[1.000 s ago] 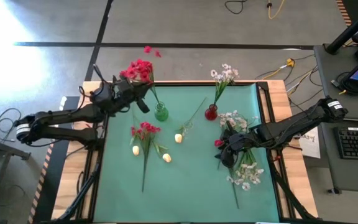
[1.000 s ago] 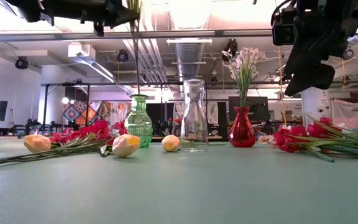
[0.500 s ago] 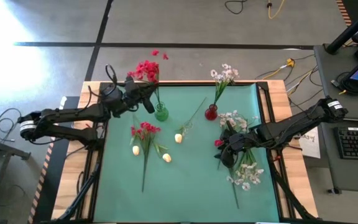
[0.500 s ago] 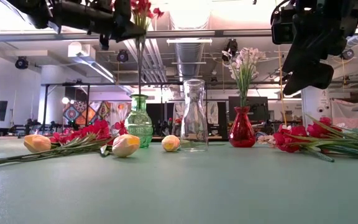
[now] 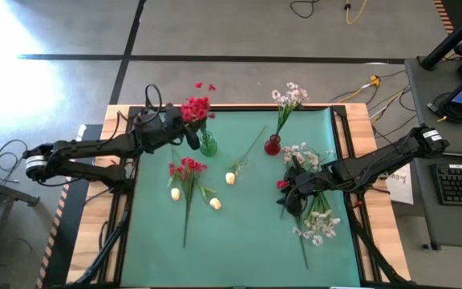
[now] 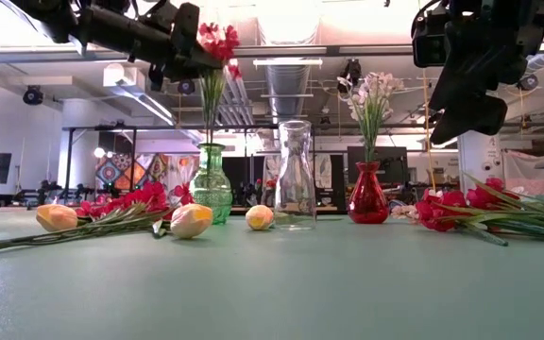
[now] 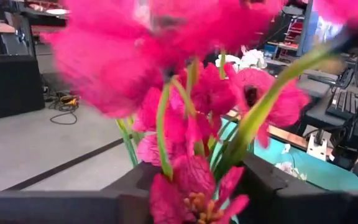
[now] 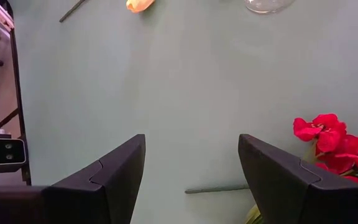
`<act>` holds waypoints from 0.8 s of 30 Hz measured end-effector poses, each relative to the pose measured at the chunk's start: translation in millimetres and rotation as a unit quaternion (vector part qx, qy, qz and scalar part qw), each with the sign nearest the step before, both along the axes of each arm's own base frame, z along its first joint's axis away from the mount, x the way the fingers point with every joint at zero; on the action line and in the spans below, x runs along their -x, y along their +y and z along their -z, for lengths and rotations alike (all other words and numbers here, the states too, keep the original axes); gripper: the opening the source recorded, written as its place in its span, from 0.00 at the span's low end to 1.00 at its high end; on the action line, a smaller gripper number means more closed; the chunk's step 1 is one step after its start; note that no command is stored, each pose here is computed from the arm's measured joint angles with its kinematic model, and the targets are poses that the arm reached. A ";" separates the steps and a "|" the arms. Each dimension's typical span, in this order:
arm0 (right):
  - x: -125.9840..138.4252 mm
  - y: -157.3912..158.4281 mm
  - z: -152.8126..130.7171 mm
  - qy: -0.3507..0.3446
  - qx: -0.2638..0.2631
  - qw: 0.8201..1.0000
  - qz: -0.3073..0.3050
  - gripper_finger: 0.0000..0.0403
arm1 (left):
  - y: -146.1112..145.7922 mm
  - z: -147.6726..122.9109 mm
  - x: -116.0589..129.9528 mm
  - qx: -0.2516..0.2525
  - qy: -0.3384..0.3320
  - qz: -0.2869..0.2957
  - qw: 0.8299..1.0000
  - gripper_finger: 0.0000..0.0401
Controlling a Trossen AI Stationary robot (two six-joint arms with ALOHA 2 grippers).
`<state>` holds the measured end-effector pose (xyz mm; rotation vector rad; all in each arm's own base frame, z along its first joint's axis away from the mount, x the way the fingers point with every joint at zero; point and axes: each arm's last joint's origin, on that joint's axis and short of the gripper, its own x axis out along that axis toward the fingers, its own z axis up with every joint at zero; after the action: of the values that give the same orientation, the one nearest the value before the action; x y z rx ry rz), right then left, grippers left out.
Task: Sort flowers into vase by color
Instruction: Put the bottom left red flower into the green vase
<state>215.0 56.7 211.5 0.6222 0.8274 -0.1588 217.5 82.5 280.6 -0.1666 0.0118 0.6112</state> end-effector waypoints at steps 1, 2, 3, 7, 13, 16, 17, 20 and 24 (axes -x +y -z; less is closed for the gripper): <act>0.0 0.0 0.0 0.000 -0.001 1.000 0.001 0.62 | -0.2 0.0 0.0 0.000 0.000 0.000 1.000 0.34; 0.0 0.0 0.0 0.000 -0.002 1.000 0.002 0.62 | -0.5 0.2 0.1 0.001 0.002 0.001 1.000 0.36; 0.0 0.0 0.0 0.001 -0.003 1.000 0.002 0.62 | -0.7 0.9 0.4 0.002 0.006 0.001 1.000 0.39; 0.1 0.2 0.0 0.002 -0.008 1.000 0.002 0.62 | -1.9 3.1 3.9 0.009 0.027 0.002 1.000 0.48; 0.3 0.8 0.1 0.005 -0.019 1.000 0.000 0.62 | -6.7 5.0 17.9 0.041 0.063 -0.001 0.997 0.60; 0.5 0.9 0.3 0.008 -0.028 1.000 0.005 0.62 | -10.5 5.1 29.4 0.065 0.080 -0.004 0.995 0.62; 0.6 0.9 0.4 0.010 -0.031 0.999 0.008 0.62 | -12.0 5.6 33.6 0.074 0.087 -0.006 0.993 0.62; 0.8 1.6 0.5 0.013 -0.042 0.999 0.002 0.62 | -16.7 5.9 45.0 0.103 0.097 -0.006 0.990 0.62; 1.1 2.4 0.5 0.019 -0.061 0.998 0.001 0.62 | -24.3 4.5 53.5 0.131 0.095 0.026 0.986 0.61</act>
<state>213.9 59.2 211.0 0.7362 0.8774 -0.1235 164.0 58.2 276.1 -0.3619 0.2816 0.5695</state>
